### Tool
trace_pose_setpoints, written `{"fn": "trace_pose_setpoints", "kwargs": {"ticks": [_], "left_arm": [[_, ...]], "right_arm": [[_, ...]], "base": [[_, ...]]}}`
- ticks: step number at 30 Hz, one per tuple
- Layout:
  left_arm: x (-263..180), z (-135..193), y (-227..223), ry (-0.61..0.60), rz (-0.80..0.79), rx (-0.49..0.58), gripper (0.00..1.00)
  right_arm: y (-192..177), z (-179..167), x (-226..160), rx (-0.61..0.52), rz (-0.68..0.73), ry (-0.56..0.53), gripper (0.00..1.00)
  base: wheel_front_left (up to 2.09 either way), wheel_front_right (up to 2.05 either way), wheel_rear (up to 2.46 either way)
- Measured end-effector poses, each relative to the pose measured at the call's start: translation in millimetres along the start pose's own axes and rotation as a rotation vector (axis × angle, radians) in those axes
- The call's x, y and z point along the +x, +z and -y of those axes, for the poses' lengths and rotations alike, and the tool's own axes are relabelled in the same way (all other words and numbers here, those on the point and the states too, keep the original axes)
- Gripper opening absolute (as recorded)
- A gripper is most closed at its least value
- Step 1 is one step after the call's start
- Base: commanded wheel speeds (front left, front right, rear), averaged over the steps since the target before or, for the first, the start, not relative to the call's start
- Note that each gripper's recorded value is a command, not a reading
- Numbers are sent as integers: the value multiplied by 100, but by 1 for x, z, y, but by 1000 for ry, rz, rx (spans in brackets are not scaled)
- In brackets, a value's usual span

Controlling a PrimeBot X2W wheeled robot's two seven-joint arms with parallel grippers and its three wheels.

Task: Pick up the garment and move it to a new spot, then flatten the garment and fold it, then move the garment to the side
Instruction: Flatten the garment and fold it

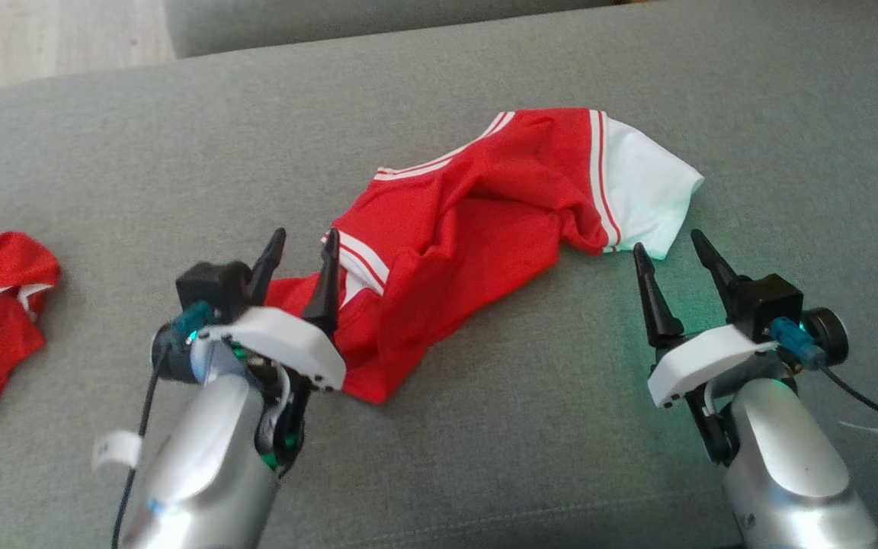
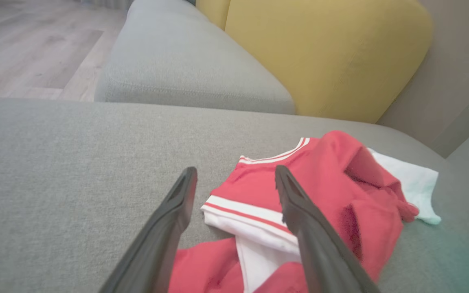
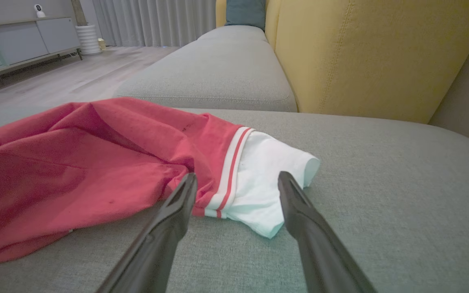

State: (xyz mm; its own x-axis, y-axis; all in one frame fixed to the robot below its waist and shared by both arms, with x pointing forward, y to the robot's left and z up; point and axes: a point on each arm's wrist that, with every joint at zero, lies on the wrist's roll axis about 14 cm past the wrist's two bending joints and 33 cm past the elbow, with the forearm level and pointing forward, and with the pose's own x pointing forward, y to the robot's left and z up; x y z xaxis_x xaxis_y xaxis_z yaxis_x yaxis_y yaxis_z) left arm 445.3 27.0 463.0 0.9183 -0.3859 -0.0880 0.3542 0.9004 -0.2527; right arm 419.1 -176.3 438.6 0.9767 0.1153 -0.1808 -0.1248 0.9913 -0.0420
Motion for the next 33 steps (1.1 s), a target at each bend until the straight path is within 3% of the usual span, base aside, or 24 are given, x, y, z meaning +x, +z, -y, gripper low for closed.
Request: {"fn": "trace_pose_setpoints", "kwargs": {"ticks": [4,10,14,19,20,21,28,33], "left_arm": [[19,-5,-14,1,-71,3,100],[37,-13,-49,25,-239,-78,100],[35,-14,-83,20,-371,-41,100],[46,-3,-87,-41,-415,25,100],[47,-2,-87,-51,-422,34,80],[47,-1,-89,-64,-428,41,0],[47,6,-86,-110,-413,104,0],[68,15,-41,-151,-275,192,0]], "right_arm": [[-6,2,-1,13,-16,-7,100],[-14,15,2,15,-37,-40,100],[-18,22,3,14,-49,-56,100],[-22,24,3,13,-59,-63,100],[-22,24,4,13,-59,-62,100],[-22,24,4,15,-60,-63,100],[-20,22,5,32,-53,-58,100],[-11,21,4,41,-28,-59,100]], "base": [[0,0,0],[0,0,0],[0,0,0],[0,0,0],[0,0,0],[0,0,0],[0,0,0],[0,0,0]]}}
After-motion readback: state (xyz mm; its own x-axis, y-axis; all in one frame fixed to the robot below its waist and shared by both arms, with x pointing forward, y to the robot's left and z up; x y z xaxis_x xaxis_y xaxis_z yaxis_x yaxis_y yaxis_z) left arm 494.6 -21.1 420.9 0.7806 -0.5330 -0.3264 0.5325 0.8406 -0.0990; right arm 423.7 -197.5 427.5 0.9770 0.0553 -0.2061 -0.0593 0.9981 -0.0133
